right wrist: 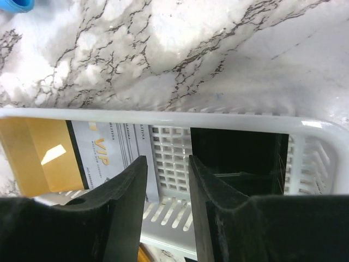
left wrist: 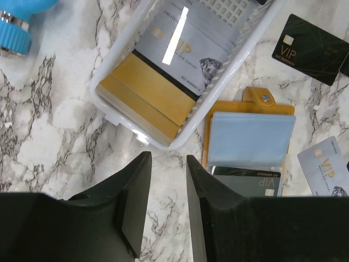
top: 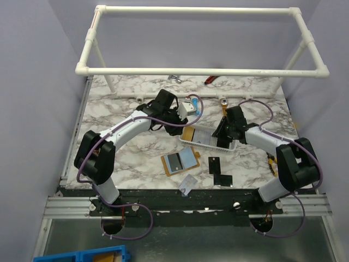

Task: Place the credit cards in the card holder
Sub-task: Pick up the credit card from the storage box.

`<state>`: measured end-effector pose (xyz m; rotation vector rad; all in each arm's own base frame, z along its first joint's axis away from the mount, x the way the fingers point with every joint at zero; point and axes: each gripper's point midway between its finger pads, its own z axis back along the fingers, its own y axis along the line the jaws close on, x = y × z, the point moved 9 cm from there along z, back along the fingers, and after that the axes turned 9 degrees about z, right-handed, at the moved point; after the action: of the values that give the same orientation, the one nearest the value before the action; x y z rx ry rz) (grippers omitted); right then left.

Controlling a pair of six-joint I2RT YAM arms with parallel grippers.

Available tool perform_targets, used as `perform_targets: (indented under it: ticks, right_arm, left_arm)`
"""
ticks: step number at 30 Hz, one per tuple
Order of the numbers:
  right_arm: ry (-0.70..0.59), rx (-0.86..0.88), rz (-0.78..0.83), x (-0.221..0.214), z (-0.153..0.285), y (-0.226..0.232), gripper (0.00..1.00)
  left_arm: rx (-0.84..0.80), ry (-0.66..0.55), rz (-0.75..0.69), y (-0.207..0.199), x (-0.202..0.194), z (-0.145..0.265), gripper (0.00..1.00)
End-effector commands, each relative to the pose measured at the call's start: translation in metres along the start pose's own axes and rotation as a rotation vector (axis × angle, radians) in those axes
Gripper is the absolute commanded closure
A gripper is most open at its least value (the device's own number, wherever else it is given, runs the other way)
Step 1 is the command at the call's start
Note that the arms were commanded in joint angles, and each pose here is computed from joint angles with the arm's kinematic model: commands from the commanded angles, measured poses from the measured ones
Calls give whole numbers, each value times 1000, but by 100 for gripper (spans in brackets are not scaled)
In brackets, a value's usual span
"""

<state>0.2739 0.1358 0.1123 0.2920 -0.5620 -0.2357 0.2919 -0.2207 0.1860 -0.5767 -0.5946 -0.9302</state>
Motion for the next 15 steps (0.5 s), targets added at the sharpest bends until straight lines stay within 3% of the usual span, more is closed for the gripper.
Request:
perform_targets:
  ticks: [1, 8, 15]
  right_arm:
    - [17, 150, -25, -1, -3, 8, 60]
    - [52, 251, -46, -5, -19, 11, 60]
    - [81, 250, -77, -19, -24, -1, 63]
  left_arm:
    - [-23, -40, -97, -10, 30, -10, 67]
    - [-41, -33, -213, -13, 54, -44, 67]
    - [-5, 29, -307, -6, 51, -74, 68]
